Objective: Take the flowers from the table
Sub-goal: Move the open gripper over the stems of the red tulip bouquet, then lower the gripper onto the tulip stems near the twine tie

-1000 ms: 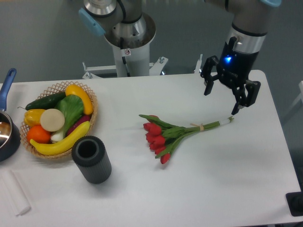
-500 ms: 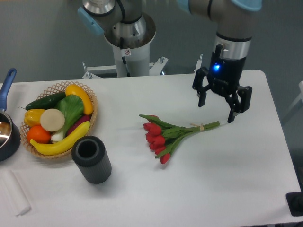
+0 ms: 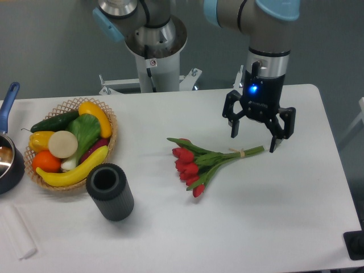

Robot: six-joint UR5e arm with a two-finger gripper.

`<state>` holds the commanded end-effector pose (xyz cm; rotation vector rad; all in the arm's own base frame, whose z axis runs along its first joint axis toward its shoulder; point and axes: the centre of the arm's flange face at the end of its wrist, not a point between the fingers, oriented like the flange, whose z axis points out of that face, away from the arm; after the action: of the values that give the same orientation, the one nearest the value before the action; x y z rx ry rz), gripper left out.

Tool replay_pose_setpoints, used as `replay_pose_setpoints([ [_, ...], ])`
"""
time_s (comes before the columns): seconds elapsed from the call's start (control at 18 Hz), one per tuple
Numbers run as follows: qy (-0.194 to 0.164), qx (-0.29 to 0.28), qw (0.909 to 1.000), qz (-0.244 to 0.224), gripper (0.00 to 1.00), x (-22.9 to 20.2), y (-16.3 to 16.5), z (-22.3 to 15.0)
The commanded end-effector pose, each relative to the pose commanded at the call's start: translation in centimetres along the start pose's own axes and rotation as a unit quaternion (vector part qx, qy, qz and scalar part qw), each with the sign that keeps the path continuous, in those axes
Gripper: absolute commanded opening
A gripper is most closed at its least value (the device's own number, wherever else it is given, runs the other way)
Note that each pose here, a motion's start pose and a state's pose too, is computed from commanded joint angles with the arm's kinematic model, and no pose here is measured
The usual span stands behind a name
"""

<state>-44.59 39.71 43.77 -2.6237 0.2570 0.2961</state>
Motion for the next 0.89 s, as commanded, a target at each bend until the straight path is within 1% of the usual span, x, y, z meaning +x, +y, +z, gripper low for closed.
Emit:
replay_pose_setpoints([
  [0.11, 0.004, -0.001, 1.0000, -0.001, 1.00, 0.5, 0.1, 0.5],
  [0.22, 0.011, 0.002, 0.9999, 0.000, 1.00, 1.1, -0.8, 0.9],
  [0.28, 0.012, 0.002, 0.9999, -0.007, 1.00, 1.2, -0.9, 1.0],
  [0.33, 0.012, 0.002, 0.9992, -0.038, 1.00, 1.0, -1.0, 1.0],
  [0.39, 0.010, 0.004, 0.9984, -0.056, 1.00, 0.6, -1.0, 1.3],
  [0.5, 0.008, 0.010, 0.9985, -0.053, 1.00, 0.5, -1.2, 1.4],
  [0.61, 0.015, 0.009, 0.9986, -0.050, 1.00, 0.6, -1.1, 2.3],
  [0.67, 0.019, 0.007, 0.9991, -0.038, 1.00, 0.7, -1.0, 2.7],
  [0.78, 0.034, 0.001, 0.9994, 0.008, 1.00, 1.4, -0.5, 3.5],
  [0.89, 0.052, -0.008, 0.9985, 0.016, 1.00, 2.3, 0.4, 4.5],
])
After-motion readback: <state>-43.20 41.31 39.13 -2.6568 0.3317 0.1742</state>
